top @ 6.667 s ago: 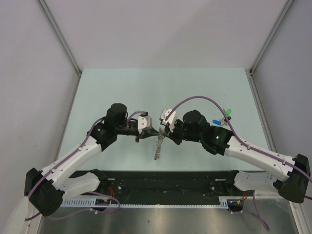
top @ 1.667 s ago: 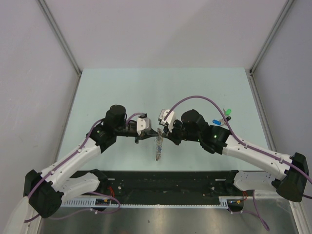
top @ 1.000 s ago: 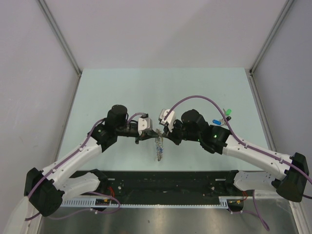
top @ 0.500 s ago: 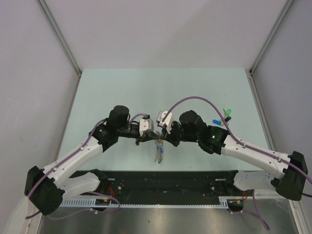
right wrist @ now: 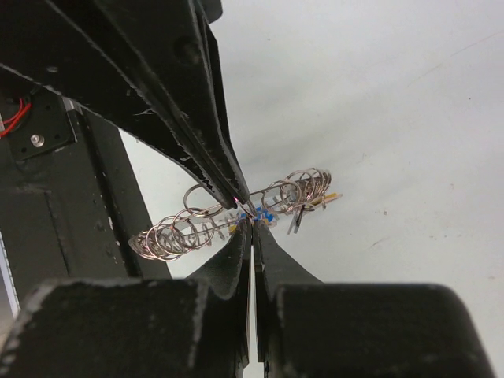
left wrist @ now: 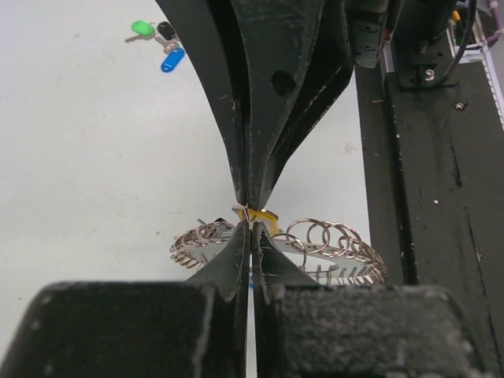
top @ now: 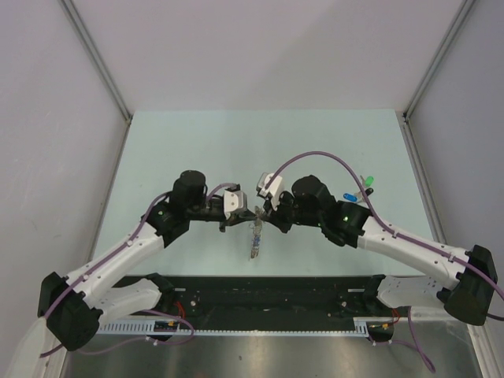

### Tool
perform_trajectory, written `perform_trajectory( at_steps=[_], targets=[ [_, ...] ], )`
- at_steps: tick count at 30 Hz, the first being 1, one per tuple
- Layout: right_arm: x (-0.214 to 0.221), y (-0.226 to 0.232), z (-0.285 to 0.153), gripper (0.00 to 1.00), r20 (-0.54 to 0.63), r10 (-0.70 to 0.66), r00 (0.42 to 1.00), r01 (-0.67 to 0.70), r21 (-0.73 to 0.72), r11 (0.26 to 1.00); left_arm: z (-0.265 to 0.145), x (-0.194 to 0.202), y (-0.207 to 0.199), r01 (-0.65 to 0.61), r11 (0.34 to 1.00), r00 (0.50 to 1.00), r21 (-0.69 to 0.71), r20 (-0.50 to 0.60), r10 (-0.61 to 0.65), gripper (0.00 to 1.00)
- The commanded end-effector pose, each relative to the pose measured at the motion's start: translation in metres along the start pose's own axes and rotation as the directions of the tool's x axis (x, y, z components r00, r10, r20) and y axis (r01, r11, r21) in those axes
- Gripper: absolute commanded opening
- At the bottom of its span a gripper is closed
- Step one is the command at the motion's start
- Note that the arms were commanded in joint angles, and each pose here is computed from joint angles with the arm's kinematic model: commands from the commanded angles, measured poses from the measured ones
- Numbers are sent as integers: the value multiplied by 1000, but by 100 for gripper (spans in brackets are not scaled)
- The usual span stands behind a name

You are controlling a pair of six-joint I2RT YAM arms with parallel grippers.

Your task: Put the keys on the keyring

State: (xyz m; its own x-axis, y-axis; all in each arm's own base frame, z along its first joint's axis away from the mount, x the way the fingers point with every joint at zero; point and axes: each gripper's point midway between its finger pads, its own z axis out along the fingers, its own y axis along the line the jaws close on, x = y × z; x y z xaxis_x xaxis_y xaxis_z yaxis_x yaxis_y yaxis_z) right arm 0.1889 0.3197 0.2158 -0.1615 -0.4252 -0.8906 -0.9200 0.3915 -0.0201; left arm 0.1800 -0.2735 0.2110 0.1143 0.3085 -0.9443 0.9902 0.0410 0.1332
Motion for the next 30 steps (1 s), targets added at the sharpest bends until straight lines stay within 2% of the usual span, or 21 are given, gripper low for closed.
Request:
perform_trajectory(
  at_steps=[1,11,18,24,30],
  targets=[
    [-12,-24,-10,0,47,56,997,-60,89,994,-5,-36,-9,-89,996,989,20,117,86,0],
    [-1,-33,-14,0,78,189,979,-193,38,981,-9,-48,-12,-97,995,979,4,183,95,0],
    [15,-34,-11,0,52,255,966,-255,1,967,-12,-61,-11,-103,994,961,-22,254,106,0],
    [23,-42,-12,0,34,270,962,-271,37,962,-10,-51,0,-74,995,975,-71,206,87,0],
    [73,-71,-10,0,-25,380,925,-370,182,911,-20,-42,24,-43,972,986,-230,147,78,0]
  ],
)
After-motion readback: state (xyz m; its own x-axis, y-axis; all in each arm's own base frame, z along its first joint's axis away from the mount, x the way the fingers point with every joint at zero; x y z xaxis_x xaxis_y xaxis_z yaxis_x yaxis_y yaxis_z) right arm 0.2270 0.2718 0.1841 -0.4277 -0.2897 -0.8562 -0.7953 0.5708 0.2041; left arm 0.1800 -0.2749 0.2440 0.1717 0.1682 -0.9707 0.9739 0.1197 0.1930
